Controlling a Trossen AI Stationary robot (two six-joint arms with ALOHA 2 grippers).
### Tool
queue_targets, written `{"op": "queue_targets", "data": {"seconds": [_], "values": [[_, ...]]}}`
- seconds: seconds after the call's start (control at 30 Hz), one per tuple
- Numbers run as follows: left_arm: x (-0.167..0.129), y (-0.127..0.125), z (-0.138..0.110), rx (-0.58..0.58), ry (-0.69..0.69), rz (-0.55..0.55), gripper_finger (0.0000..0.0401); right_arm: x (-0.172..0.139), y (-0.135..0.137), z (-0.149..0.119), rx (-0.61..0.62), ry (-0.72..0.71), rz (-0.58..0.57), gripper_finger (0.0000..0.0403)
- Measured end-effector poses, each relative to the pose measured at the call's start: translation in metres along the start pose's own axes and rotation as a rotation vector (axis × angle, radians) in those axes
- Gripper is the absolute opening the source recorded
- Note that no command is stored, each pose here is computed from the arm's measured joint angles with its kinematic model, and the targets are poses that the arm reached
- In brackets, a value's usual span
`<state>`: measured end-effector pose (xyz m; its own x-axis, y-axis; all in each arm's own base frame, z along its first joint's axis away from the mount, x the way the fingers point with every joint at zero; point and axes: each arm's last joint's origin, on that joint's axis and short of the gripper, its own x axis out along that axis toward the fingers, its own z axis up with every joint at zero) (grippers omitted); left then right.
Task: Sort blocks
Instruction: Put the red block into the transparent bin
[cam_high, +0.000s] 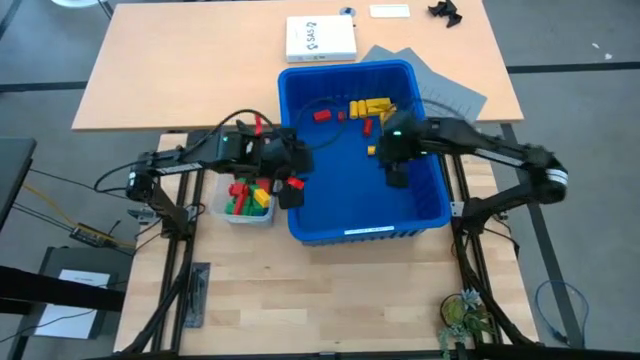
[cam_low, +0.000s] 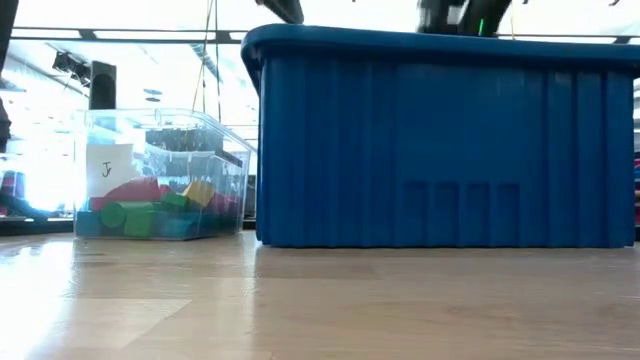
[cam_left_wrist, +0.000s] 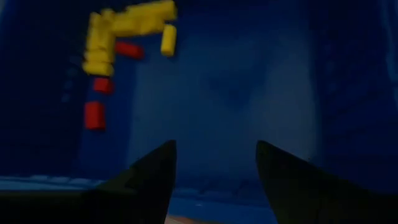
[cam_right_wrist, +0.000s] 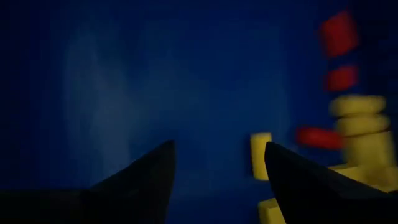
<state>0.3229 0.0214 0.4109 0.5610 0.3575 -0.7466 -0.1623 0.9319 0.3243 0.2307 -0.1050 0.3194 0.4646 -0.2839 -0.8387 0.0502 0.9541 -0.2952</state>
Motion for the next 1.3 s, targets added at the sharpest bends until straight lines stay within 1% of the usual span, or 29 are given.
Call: {"op": "queue_targets", "data": {"seconds": [0.07,0.13,0.23,0.33,0.4,0.47,0.53,0.63,0.73,0.8,0.9,1.03,1.17,1.23,1.3], "values": [[0.01,0.001,-0.005,-0.001,0.03,-0.026,0.0229,0.035,-0.006,-0.012,-0.036,0.087,0.029,0.0236],[0.018,0.002,-0.01,-0.007,0.065,-0.04,0.0229,0.061,-0.013,-0.023,-0.05,0.15,0.051,0.0231],[0.023,0.003,-0.015,-0.023,0.089,-0.047,0.0229,0.095,-0.02,-0.036,-0.028,0.216,0.084,0.0229],[0.024,0.002,-0.018,-0.024,0.096,-0.053,0.0229,0.118,-0.023,-0.044,0.007,0.231,0.166,0.023],[0.024,0.002,-0.018,-0.024,0.098,-0.054,0.0229,0.134,-0.018,-0.05,0.03,0.239,0.27,0.023],[0.023,0.002,-0.019,-0.024,0.1,-0.054,0.0229,0.145,-0.006,-0.055,0.032,0.242,0.384,0.0229],[0.021,0.003,-0.019,-0.03,0.094,-0.052,0.0229,0.154,-0.001,-0.054,0.011,0.25,0.395,0.0228],[0.02,0.003,-0.019,-0.03,0.09,-0.053,0.0229,0.158,-0.001,-0.051,0.022,0.287,0.309,0.0228],[0.02,0.003,-0.019,-0.03,0.092,-0.053,0.0229,0.149,-0.013,-0.043,0.061,0.275,0.22,0.0228],[0.02,0.003,-0.019,-0.04,0.091,-0.052,0.0229,0.139,-0.025,-0.037,0.109,0.251,0.138,0.0228],[0.019,0.003,-0.019,-0.051,0.089,-0.05,0.0229,0.12,-0.052,-0.028,0.256,0.184,-0.035,0.0228],[0.019,0.004,-0.019,-0.06,0.082,-0.047,0.0229,0.11,-0.086,-0.032,0.504,0.134,-0.195,0.0228],[0.019,0.004,-0.018,-0.067,0.072,-0.044,0.0229,0.114,-0.11,-0.046,0.711,0.083,-0.251,0.0228],[0.019,0.004,-0.017,-0.07,0.066,-0.044,0.0229,0.118,-0.119,-0.05,0.779,0.043,-0.258,0.0228],[0.019,0.004,-0.016,-0.075,0.06,-0.043,0.0229,0.126,-0.124,-0.053,0.849,0.014,-0.237,0.0228]]}}
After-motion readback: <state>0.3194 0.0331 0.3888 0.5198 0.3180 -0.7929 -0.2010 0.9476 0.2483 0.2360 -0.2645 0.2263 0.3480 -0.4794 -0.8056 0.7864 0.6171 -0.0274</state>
